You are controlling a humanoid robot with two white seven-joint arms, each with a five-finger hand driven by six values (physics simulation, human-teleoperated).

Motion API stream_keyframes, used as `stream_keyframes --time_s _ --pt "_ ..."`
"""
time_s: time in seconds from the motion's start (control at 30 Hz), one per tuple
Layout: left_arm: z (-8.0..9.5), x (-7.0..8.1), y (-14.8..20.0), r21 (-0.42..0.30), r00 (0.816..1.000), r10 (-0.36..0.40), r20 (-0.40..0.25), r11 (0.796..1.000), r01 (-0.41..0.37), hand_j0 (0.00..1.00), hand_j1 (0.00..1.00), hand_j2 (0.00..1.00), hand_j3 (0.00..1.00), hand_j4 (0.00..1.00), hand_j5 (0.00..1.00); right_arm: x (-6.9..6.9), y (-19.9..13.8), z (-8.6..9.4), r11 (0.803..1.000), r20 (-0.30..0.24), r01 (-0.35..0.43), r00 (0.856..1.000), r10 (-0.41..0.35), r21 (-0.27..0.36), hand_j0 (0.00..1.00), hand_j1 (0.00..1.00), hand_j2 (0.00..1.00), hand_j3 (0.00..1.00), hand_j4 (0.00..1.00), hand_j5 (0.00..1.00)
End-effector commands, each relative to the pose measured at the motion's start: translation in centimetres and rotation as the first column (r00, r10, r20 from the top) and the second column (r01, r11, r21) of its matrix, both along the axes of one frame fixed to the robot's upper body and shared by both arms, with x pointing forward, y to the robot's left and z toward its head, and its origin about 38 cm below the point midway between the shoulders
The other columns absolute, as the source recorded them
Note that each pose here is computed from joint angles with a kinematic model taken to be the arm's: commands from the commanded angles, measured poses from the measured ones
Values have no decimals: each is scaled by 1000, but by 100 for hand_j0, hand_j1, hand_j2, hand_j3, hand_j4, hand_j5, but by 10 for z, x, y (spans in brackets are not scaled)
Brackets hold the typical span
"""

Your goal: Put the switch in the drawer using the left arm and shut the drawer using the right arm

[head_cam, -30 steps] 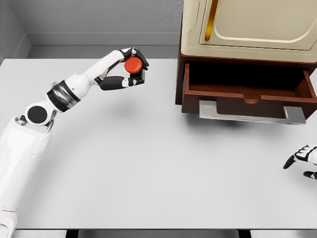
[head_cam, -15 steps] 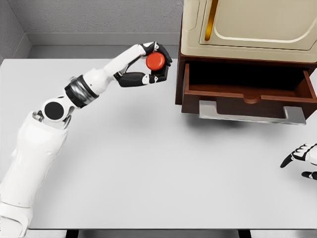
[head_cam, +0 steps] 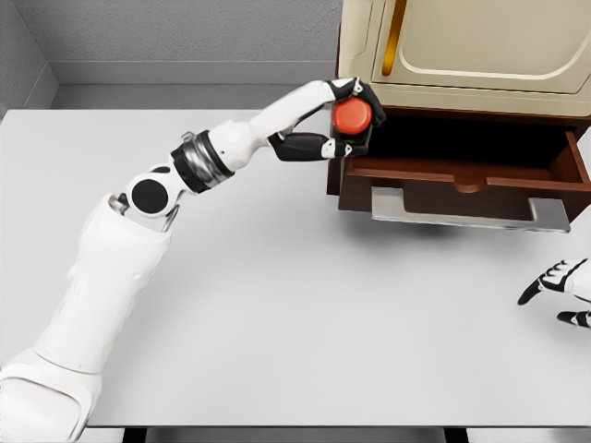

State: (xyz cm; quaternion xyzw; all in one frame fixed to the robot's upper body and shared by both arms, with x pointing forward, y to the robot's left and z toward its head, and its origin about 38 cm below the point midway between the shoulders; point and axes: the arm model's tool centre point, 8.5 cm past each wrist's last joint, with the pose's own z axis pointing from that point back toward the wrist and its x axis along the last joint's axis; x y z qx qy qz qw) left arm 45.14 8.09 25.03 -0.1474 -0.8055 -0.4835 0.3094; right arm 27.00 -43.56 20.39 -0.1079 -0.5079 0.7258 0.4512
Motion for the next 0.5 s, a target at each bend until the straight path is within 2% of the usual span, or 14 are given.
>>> stream_keyframes --time_s 0.0,0.2,0.33,0.47 --pt "1 -2 -13 13 1000 -5 16 1000 5 35 35 35 35 35 35 0 0 0 1000 -1 1 1000 -1 5 65 65 65 65 65 65" --pt "11 -4 -35 82 995 -3 103 997 -5 33 33 33 33 33 33 3 0 4 1000 11 1 1000 -1 5 65 65 65 65 65 65" --pt "15 -4 -47 143 988 8 155 989 -30 33 33 33 33 33 33 3 0 6 1000 15 1 1000 -1 6 65 65 65 65 65 65" --pt "17 -1 -49 207 978 21 208 976 -65 33 33 33 33 33 33 6 -2 16 1000 29 5 1000 -5 30 65 65 65 65 65 65"
